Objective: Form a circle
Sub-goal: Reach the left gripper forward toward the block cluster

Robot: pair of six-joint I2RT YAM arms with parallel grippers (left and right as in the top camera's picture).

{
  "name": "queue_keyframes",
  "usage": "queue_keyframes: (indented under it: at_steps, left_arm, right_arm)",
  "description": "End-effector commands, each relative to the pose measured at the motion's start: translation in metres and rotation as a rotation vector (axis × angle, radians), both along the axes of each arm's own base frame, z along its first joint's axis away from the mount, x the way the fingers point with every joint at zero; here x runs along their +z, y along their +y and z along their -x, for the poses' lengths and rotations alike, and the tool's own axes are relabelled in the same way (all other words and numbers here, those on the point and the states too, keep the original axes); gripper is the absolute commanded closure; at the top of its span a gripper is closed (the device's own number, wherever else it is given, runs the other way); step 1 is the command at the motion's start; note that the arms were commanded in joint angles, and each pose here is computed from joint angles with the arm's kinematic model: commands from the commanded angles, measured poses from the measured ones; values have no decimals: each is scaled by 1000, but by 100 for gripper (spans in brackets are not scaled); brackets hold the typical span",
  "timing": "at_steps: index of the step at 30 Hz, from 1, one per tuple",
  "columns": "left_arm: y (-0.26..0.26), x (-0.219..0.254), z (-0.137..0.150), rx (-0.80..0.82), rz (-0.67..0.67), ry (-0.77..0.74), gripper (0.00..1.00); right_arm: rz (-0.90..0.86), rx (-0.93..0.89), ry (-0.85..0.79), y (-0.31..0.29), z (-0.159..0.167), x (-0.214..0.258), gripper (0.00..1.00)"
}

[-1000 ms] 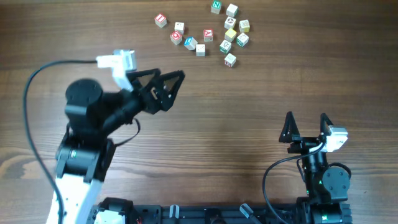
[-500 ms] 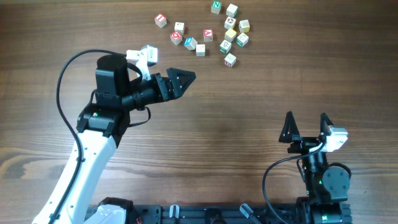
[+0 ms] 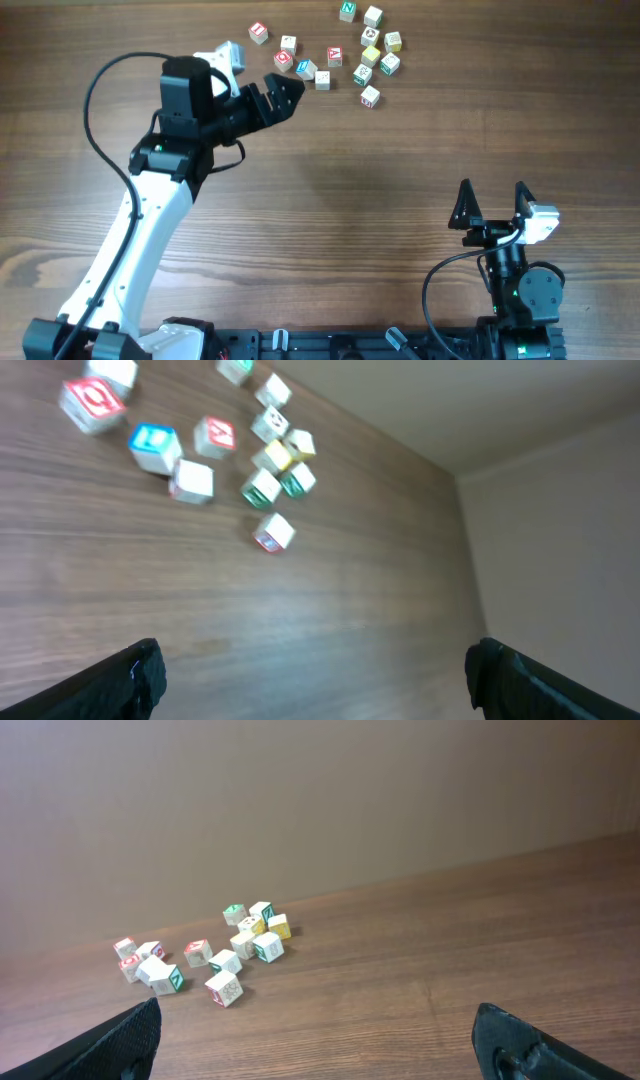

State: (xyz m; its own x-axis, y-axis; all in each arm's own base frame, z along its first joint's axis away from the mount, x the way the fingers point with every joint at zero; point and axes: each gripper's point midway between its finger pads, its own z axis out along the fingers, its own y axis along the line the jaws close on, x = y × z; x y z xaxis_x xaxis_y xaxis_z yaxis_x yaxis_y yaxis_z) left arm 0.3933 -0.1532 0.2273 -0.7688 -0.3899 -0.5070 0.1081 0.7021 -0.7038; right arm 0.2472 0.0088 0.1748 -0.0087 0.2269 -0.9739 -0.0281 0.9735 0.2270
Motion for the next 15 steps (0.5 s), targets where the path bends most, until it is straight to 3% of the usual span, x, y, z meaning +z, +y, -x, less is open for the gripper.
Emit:
queue_keyframes:
  at_steps: [1, 7, 15]
  left_arm:
    - [22, -3, -24, 112, -115, -35, 0]
    - [39, -10, -36, 191, -192, -56, 0]
    - [33, -24, -66, 183, -220, -63, 0]
  right_arm:
    - [17, -14, -9, -3, 0, 2, 0]
    - [17, -14, -9, -3, 0, 2, 0]
    - [17, -14, -9, -3, 0, 2, 0]
